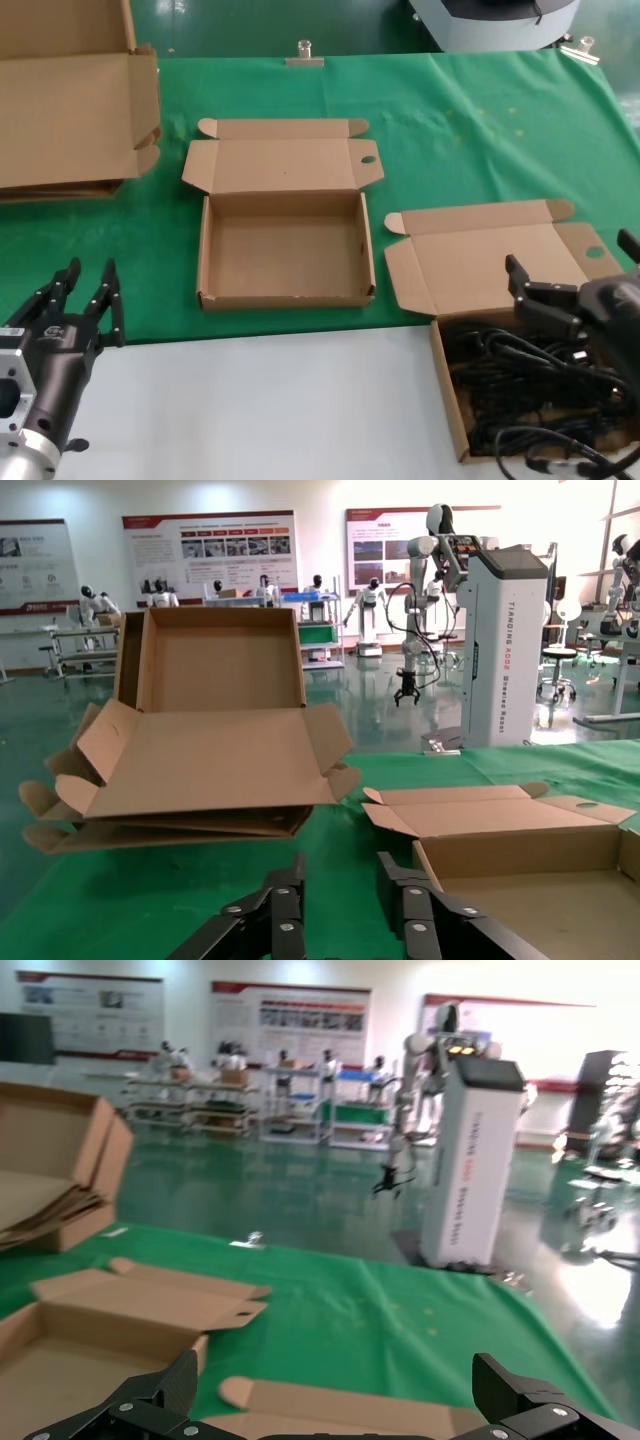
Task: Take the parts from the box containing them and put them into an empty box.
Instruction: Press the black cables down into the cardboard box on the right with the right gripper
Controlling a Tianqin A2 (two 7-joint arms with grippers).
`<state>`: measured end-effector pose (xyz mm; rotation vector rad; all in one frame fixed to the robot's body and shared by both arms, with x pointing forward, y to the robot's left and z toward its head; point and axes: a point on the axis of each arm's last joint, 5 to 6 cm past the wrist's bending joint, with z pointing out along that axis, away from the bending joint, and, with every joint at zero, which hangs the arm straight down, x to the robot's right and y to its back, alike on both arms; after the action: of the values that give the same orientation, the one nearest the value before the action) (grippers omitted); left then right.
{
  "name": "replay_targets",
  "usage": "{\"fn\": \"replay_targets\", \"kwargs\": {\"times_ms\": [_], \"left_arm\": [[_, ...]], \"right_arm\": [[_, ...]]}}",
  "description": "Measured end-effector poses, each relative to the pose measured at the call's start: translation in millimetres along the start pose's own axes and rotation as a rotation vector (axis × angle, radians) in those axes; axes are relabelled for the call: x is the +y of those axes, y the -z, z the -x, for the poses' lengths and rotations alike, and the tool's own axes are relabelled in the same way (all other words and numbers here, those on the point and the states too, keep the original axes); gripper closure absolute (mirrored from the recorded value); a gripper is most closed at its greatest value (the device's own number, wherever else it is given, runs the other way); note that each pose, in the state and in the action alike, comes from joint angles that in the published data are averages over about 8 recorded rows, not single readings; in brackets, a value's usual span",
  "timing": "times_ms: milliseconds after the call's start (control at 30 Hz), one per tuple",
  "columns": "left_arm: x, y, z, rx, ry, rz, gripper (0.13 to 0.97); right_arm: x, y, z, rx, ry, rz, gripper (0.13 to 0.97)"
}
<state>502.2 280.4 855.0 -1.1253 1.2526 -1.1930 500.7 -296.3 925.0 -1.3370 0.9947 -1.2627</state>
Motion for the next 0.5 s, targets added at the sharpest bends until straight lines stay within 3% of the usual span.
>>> {"fn": "replay_targets", "kwargs": {"times_ms": [200,500], "left_arm": [[0.0,0.0,0.0,0.000,0.000,0.000,0.821],[0.0,0.0,0.0,0.000,0.000,0.000,0.905]], "right_arm": [[-21.1,6.5,-17.8,-0.084,0.052,0.025,0.130],[-36.0,7.8,-48.6,-0.227,0.138,0.105,0.130]]}}
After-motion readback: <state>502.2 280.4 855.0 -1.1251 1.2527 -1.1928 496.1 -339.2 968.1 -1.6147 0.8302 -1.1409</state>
